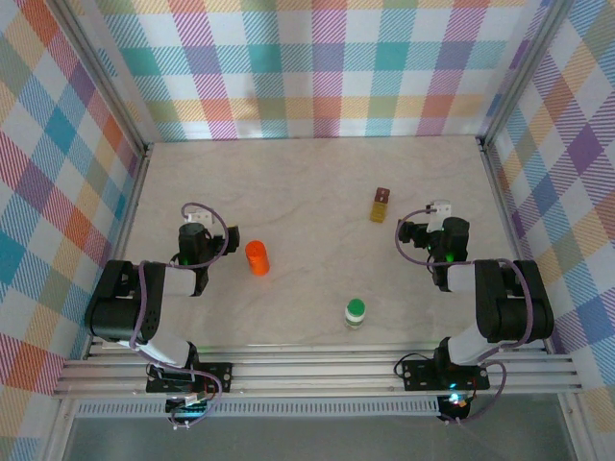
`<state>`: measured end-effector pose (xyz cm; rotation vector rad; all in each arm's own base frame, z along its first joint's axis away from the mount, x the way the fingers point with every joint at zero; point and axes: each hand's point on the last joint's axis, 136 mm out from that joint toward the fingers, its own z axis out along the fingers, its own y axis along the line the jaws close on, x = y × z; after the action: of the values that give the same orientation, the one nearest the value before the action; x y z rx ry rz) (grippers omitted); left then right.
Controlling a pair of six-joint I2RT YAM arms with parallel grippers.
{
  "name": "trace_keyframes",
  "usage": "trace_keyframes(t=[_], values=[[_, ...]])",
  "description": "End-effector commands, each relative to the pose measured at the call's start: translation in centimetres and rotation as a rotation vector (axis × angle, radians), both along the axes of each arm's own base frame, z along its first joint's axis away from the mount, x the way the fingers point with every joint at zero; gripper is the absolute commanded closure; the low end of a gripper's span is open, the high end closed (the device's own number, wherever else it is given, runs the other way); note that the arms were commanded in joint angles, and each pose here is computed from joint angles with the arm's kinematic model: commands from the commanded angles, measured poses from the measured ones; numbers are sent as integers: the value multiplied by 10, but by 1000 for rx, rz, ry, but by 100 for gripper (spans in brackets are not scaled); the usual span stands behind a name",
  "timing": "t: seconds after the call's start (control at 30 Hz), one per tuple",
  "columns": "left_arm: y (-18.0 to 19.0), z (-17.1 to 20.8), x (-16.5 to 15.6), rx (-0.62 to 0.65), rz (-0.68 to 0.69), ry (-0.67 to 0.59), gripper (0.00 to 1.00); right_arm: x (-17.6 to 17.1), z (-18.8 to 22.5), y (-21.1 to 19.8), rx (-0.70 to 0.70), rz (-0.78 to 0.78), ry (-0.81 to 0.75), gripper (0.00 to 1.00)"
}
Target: Sort the pills into containers
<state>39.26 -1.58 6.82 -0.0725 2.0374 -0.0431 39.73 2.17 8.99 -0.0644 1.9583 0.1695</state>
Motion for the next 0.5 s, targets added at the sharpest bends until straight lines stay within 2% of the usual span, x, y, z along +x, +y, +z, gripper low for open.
trace_keyframes(t=[0.0,0.47], values=[[2,10,7,-2,-1,-31,0,0,2,5,18,14,-4,1],[2,10,7,11,2,-28,0,0,2,4,16,14,-4,1]])
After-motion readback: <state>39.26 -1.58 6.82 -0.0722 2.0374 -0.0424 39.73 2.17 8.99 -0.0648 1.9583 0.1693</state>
